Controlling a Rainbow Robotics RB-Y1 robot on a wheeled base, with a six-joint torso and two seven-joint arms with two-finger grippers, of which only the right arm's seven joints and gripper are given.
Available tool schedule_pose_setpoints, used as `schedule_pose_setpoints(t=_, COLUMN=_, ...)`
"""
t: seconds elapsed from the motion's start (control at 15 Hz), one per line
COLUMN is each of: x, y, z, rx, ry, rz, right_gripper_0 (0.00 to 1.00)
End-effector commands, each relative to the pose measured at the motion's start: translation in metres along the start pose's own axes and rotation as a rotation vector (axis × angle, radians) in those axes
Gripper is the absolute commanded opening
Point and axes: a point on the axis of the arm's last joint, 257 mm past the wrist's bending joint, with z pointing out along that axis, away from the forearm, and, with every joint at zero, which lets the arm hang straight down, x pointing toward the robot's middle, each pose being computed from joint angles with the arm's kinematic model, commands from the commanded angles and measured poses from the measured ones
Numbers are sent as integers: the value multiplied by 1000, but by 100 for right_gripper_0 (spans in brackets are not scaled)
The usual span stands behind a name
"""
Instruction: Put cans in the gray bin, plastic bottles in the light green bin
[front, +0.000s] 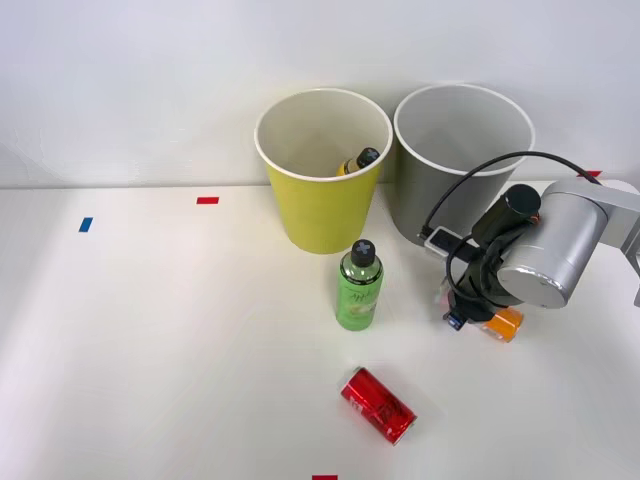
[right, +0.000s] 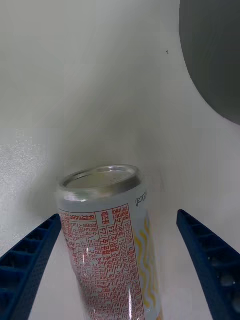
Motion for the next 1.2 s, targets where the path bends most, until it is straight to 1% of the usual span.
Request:
schedule_pose_setpoints(t=0.07, x=0, y=1, z=0, rx=-2, ry=1, rz=0, right_gripper_0=8)
schedule_pose_setpoints(t=0.2, x=0, y=1, z=0, rx=-2, ry=0, rz=-1, right_gripper_0=6)
schedule_pose_setpoints(t=0.27, x=0, y=1, z=0, rx=-2, ry=0, rz=-1, right_gripper_0=2)
schedule_pose_setpoints(t=0.33, x=0, y=1, z=0, rx=-2, ry=0, rz=5, right_gripper_0=1)
schedule_pose_setpoints(t=0.53, x=-1, y=1, z=-2, rx=-2, ry=-4, rz=7, right_gripper_0=0)
schedule_pose_setpoints(t=0.6, x=-1, y=-2, z=-6, rx=3, ry=1, rz=7, right_gripper_0=0)
schedule_pose_setpoints(t=0.8, x=3, y=-4, z=-34, rx=-22, ry=17, rz=48, right_gripper_0=0)
schedule_pose_setpoints(t=0.93, x=11, y=-4, z=-60, rx=-25, ry=-1, rz=69, right_gripper_0=0)
schedule_pose_setpoints(t=1.07, x=15, y=5, z=-78, rx=-37, ry=-36, rz=82, right_gripper_0=0)
schedule_pose_setpoints(t=1.2, x=20, y=8, z=-96, rx=-39, ry=-85, rz=105, right_gripper_0=0)
